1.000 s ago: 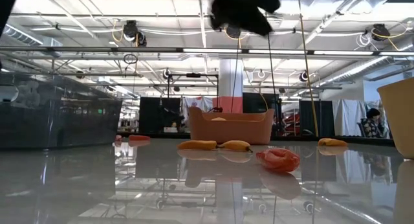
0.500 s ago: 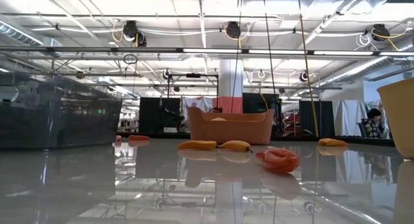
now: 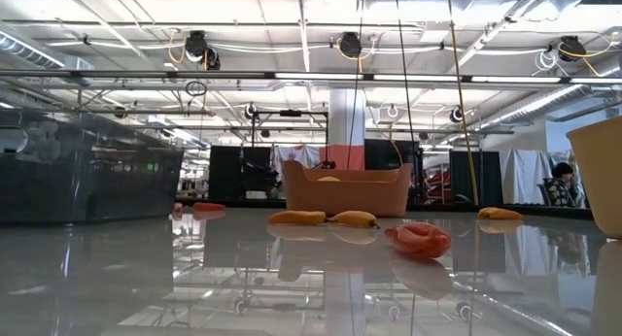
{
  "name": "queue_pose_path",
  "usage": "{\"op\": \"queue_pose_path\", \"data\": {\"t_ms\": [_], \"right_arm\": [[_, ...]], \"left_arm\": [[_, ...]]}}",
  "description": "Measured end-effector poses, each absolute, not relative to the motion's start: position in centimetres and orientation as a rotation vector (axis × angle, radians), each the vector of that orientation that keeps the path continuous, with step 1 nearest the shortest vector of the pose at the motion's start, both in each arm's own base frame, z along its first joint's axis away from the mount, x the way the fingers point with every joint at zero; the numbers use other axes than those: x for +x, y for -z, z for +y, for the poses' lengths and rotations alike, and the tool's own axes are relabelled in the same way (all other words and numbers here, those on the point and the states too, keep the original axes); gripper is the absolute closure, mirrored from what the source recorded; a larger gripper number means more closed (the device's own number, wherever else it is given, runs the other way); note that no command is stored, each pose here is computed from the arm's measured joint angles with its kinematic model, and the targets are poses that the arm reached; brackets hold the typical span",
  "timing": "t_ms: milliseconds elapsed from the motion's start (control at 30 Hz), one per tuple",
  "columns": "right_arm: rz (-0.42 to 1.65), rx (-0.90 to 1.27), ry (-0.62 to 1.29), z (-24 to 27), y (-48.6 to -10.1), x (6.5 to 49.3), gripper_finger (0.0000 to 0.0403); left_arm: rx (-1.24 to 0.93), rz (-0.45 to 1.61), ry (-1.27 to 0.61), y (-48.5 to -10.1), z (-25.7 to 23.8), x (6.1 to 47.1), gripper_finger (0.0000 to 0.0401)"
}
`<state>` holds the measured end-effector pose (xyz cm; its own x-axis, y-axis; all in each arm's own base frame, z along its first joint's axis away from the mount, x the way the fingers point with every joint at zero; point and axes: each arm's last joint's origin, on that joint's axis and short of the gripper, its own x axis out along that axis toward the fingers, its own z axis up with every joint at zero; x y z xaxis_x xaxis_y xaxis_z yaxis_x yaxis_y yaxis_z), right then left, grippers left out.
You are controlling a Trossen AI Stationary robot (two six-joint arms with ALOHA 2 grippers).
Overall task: Sort produce into baskets
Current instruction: Put the red chili pepper into the yellow bin
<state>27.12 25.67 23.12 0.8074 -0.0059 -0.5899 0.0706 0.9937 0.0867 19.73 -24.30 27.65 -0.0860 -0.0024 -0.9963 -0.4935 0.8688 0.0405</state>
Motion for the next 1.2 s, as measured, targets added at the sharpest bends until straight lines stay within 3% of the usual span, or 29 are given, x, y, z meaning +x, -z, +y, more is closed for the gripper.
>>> {"op": "queue_pose_path", "data": {"t_ms": [400,633,867,1200], "right_arm": [[0.656,0.159,0.031,25.3,-23.1,27.5,0.0177],[0.695,0.239,-0.011,26.4,-23.0,26.5,0.0177],[0.706,0.27,-0.046,27.7,-23.0,25.2,0.0177],[0.707,0.261,-0.068,28.4,-23.0,24.4,0.0177]], "left_arm": [[-0.818,1.558,-0.507,-22.3,-21.9,15.5,0.0199],[-0.899,1.541,-0.68,-20.3,-21.2,13.5,0.0199],[-0.997,1.499,-0.665,-17.7,-21.8,12.9,0.0199],[-0.977,1.457,-0.706,-16.2,-22.2,13.0,0.0199]]}}
